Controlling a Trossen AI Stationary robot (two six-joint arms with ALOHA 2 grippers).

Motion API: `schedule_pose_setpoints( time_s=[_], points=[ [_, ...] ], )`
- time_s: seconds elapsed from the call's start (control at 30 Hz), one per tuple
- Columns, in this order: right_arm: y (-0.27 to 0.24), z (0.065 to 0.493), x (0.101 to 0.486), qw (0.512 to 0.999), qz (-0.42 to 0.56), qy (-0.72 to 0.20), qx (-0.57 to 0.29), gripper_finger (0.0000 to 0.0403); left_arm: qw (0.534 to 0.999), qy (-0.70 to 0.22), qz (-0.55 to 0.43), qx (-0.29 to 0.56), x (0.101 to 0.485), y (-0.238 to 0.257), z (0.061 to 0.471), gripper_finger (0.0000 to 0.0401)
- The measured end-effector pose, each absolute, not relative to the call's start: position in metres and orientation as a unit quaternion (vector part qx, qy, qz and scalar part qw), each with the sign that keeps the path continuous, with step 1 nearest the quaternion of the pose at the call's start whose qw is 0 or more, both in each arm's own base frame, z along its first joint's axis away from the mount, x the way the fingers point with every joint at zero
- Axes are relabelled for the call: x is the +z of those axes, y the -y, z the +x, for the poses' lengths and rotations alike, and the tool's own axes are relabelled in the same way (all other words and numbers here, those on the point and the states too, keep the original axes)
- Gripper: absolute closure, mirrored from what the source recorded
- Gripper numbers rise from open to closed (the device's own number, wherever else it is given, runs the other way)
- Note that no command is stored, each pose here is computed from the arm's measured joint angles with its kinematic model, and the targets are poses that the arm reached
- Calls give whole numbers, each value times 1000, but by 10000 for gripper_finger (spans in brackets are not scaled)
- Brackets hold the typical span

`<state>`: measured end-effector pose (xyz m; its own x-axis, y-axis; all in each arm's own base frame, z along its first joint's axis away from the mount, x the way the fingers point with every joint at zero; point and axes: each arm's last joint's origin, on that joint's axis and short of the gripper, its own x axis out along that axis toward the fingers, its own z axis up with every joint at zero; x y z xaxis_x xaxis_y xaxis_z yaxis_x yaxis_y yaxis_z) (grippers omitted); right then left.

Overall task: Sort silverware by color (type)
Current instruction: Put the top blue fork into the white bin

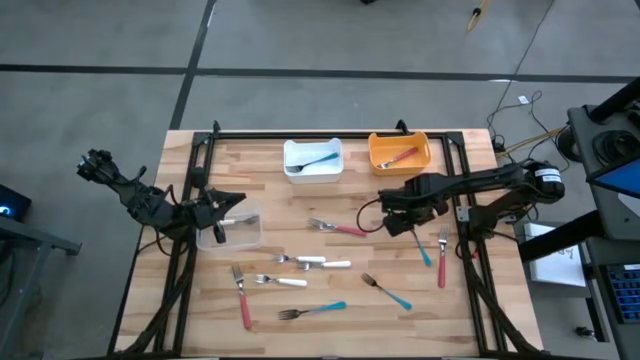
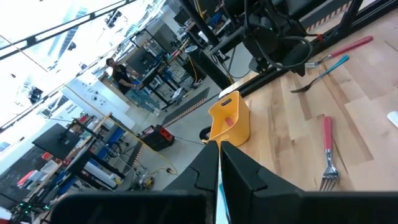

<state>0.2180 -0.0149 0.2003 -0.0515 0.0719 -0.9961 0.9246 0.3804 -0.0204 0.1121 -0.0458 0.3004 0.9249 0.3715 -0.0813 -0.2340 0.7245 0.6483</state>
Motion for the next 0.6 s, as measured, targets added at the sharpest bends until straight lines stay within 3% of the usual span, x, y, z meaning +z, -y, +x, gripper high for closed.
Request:
schedule_pose_setpoints(
  time_s=[0.2,0.6],
  points=[
    [14,208,178,536,414,-619,-397,202,919,-104,343,163,301,45,112,401],
    [12,199,143,550,441,-597,-383,197,920,-96,341,166,303,42,107,401]
  ],
)
